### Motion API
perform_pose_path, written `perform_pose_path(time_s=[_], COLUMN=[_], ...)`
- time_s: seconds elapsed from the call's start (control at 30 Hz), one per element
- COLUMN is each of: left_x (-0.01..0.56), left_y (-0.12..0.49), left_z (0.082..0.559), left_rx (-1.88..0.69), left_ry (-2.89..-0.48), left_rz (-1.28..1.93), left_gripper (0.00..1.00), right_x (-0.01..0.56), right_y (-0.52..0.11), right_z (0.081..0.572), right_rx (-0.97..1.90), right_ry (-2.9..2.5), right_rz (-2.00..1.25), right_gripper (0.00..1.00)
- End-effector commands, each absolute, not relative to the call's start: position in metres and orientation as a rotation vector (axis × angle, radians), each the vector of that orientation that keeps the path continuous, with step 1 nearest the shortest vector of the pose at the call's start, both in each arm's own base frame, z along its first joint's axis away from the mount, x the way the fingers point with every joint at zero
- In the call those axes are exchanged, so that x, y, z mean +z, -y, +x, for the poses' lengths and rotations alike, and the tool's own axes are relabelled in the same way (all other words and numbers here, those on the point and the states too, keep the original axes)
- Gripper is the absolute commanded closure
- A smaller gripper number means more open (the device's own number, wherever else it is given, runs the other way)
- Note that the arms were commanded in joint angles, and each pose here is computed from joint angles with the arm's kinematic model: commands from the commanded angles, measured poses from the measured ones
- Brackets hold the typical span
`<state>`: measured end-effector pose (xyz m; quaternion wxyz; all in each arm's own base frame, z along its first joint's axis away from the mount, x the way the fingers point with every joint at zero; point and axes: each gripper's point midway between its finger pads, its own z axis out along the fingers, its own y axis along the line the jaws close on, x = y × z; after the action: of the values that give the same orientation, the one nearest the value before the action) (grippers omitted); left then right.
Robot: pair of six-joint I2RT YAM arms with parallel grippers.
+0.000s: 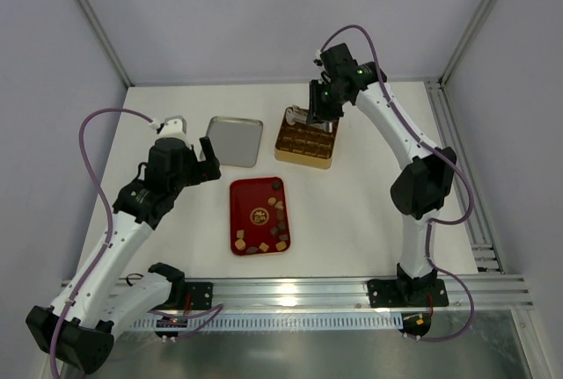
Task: Pack the chocolate
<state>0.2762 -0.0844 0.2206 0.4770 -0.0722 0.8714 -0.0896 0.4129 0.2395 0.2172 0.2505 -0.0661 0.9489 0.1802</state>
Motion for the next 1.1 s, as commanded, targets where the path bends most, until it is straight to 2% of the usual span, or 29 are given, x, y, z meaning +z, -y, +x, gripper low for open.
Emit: perform_pose_path(time_s=[0.0, 0.57, 0.67, 1.07], left_x=[0.233, 0.233, 0.233, 0.234], left_y=[0.084, 0.084, 0.084, 0.084], left_z=[0.281, 0.281, 0.281, 0.281], left_rx=[-0.226, -0.224, -0.227, -0.228], left_ry=[-2.091, -2.091, -2.09, -2.088], left_rz=[-0.189, -0.189, -0.19, -0.19], left_gripper=[0.0, 0.0, 0.0, 0.0], right_x=[0.231, 0.201, 0.197, 0.198], right_y=[-0.242, -0.245, -0.246, -0.247], right_z=[0.424, 0.435, 0.436, 0.437], right_rx=[0.526, 0.512, 0.507, 0.514], right_ry=[-2.525, -2.562, -2.567, -2.563], right_rz=[-0.188, -0.165, -0.161, -0.15], right_gripper=[0.66, 0.65, 0.63, 0.61])
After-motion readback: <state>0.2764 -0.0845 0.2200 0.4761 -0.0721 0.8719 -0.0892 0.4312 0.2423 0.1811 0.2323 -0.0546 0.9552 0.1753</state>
